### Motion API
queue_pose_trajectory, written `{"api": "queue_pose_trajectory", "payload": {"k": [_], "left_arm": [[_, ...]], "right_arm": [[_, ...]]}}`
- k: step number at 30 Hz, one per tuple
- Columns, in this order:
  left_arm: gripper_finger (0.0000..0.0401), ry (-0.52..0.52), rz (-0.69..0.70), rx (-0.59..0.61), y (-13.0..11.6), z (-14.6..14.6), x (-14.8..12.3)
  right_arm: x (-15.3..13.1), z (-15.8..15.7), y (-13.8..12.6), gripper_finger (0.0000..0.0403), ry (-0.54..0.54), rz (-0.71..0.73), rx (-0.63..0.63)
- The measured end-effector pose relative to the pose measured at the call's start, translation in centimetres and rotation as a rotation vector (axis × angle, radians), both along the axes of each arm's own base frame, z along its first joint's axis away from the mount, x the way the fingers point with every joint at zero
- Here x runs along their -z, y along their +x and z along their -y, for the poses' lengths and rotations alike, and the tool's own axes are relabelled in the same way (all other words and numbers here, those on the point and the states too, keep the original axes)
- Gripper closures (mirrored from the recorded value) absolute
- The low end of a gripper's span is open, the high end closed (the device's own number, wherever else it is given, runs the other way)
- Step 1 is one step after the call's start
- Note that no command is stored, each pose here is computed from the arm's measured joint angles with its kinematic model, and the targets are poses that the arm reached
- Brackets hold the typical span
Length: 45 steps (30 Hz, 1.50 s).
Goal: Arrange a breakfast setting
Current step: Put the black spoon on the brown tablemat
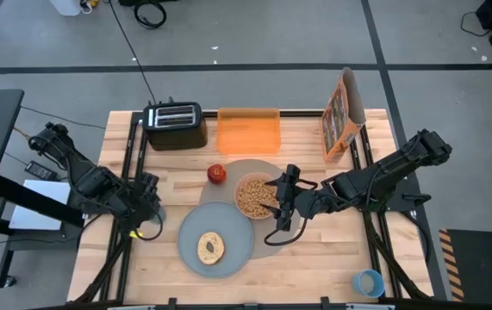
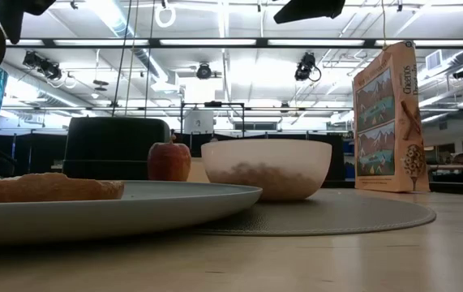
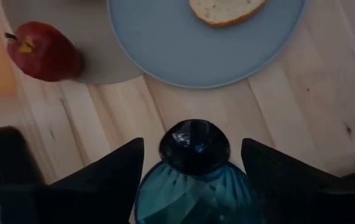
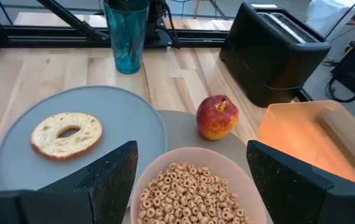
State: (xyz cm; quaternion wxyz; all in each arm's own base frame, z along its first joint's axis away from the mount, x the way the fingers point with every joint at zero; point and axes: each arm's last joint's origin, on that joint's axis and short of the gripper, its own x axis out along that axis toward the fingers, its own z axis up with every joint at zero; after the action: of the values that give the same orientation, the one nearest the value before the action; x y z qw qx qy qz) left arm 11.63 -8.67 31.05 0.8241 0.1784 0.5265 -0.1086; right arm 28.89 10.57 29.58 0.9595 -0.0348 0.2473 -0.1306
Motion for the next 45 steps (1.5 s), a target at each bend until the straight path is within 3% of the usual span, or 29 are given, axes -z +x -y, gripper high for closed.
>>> {"api": "queue_pose_trajectory", "payload": {"k": [15,23,45], "left_arm": [[0.0123,-0.012,-0.014,0.032,1.2,-0.8,1.1],[0.0147,-0.044,-0.042,0.023,1.4,-1.1,1.2],[0.0167,-0.003,-0.115,0.042,2.5,-0.4,2.2]], "right_arm": [[0.0,0.0,0.0,0.0094,0.005,-0.002,-0.007],[0.0,0.0,0.0,0.0094,0.007,-0.002,-0.01],[0.0,-0.1,0.0,0.0094,0.03,-0.005,-0.028]]}}
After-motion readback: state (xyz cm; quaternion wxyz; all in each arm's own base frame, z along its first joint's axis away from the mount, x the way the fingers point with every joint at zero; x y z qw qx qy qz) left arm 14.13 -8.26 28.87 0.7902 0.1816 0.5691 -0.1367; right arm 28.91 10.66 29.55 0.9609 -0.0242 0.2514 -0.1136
